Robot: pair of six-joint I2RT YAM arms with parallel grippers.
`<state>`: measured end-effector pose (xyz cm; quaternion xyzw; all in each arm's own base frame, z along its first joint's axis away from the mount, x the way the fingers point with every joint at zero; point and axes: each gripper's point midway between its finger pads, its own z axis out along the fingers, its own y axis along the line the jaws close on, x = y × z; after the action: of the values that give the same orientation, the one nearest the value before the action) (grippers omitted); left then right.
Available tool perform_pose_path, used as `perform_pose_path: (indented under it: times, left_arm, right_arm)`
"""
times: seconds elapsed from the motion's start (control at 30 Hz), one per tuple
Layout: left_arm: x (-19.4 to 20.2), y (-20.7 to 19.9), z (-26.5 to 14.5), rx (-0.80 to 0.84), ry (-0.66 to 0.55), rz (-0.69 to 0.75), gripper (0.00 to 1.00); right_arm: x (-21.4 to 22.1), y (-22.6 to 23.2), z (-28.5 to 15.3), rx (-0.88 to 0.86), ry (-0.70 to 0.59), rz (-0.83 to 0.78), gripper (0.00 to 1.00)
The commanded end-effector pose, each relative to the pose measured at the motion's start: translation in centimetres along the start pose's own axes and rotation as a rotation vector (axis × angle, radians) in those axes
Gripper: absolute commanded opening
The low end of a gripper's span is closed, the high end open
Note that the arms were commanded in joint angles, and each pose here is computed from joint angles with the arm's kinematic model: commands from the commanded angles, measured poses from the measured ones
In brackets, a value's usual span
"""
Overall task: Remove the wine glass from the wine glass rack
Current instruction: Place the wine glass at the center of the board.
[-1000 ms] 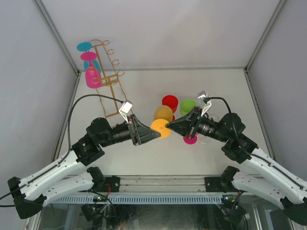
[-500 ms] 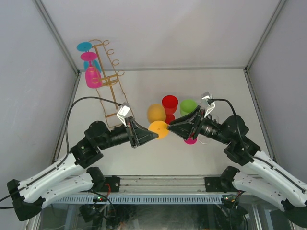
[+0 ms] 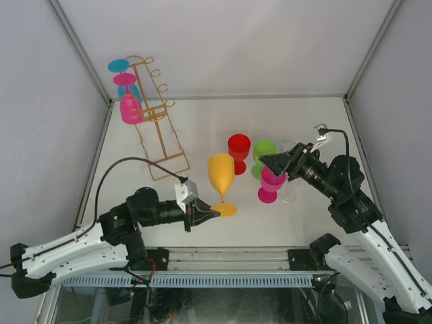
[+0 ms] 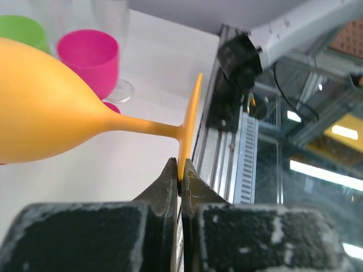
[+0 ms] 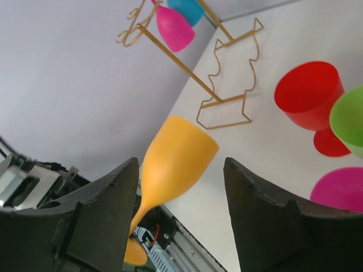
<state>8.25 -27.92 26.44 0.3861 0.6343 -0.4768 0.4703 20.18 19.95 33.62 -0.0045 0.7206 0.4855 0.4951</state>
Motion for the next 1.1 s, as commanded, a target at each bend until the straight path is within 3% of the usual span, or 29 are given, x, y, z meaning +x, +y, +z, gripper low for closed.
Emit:
perform_pose_path:
  times: [0.0,0.13,0.37,0.63,0.87,1.07]
  left_arm:
    - [2.9,-2.8,-0.3,0.208,0.084,0.262,0.0]
    - [4.3,-4.5,-0.8,0.323,0.131,0.333,0.0]
    - [4.7,-6.7,-2.4,0.475,0.096,0.399,0.0]
    - [3.9,-6.5,-2.7,0.452,0.065,0.407,0.0]
    - [3.6,-6.2,-2.5,0.43,0.072,0.422,0.0]
    - [4.3,-4.6,-2.3,0.356,0.152,0.441,0.0]
  right_arm:
    - [-0.5,0.8,-1.0,-0.016,0.011,0.049,0.62]
    - [0.4,1.2,-1.2,-0.057,0.078,0.071,0.65]
    - [2.2,1.3,-0.6,-0.087,0.213,0.147,0.65]
    - [4.9,5.2,-0.8,-0.332,0.46,0.223,0.58]
    - [6.3,6.4,-0.9,-0.387,0.535,0.207,0.55]
    - [7.6,7.8,-1.8,-0.478,0.635,0.174,0.51]
